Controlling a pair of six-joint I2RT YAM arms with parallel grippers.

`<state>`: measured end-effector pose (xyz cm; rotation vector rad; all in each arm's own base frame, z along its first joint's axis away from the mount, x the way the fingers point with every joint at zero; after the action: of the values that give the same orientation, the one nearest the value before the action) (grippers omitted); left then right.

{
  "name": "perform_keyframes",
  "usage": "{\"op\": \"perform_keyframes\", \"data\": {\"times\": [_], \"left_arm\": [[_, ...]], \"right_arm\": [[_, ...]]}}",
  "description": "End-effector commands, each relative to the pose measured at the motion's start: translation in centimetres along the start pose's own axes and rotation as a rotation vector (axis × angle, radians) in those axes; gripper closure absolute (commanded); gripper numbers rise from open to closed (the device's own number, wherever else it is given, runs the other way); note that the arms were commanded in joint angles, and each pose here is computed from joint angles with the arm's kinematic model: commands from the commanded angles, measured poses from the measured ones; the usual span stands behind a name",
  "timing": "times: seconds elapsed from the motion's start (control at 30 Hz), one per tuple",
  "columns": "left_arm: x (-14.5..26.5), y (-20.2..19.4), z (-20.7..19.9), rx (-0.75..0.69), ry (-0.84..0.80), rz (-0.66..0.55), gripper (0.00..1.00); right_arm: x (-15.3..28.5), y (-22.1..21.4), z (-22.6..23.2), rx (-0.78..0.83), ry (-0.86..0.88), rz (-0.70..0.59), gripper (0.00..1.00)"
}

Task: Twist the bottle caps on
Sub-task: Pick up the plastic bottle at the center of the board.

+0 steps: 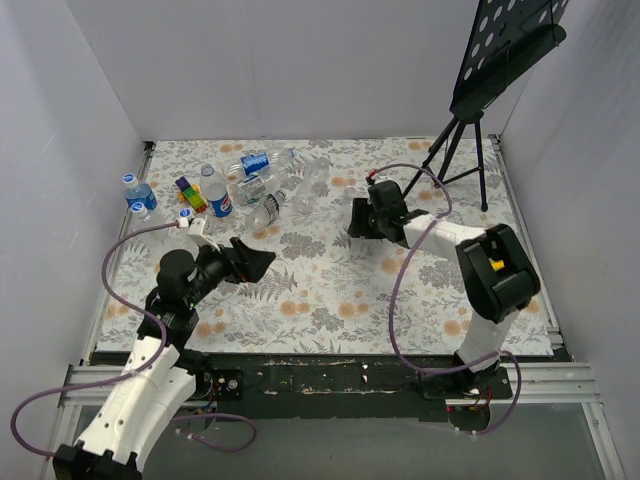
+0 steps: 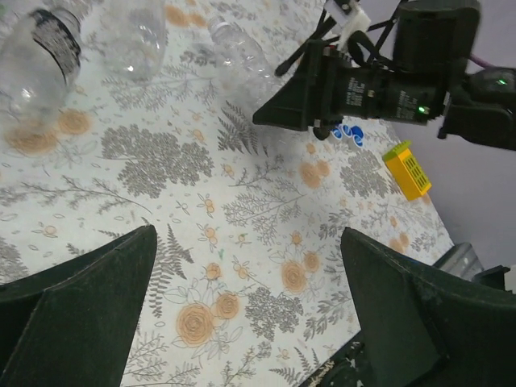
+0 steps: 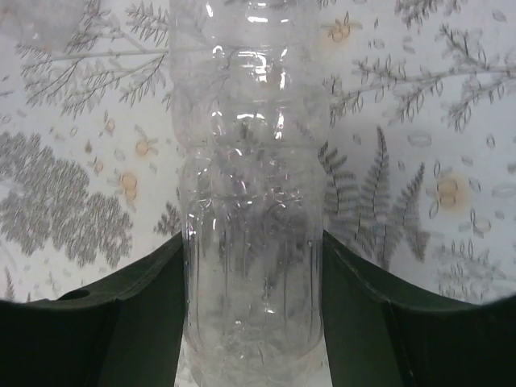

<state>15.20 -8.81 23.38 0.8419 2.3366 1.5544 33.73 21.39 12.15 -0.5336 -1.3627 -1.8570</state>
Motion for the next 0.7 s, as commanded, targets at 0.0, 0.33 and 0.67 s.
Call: {"op": "perform_keyframes", "data": {"times": [0.0, 0.33, 0.67], "left_arm": [[-1.9, 1.4, -1.5, 0.137, -0.122, 0.034, 0.02], [-6.7, 3.2, -4.4, 0.286, -0.162, 0.012, 0.02], [-10.0, 3.7, -9.8, 0.267, -0.252, -0.083, 0.02]], "right_arm": [[5.2, -0.2, 1.3, -0.045, 0.183, -0.139, 0.48], [15.0, -5.1, 2.7, -0.045, 0.514, -0.384, 0.47], [19.9, -7.3, 2.7, -0.053, 0.722, -0.541, 0.47]]}}
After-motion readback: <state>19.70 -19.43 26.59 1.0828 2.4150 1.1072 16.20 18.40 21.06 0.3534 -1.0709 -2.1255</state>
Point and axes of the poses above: each gripper's point midway between its finger pads, its own x axis back along the fingers, its own z axis along the line the jaws close on, y = z × x, the point moved 10 cm from there along x, back along the fingers, and after that the axes turned 7 degrees about -x, right-handed, at the moved point
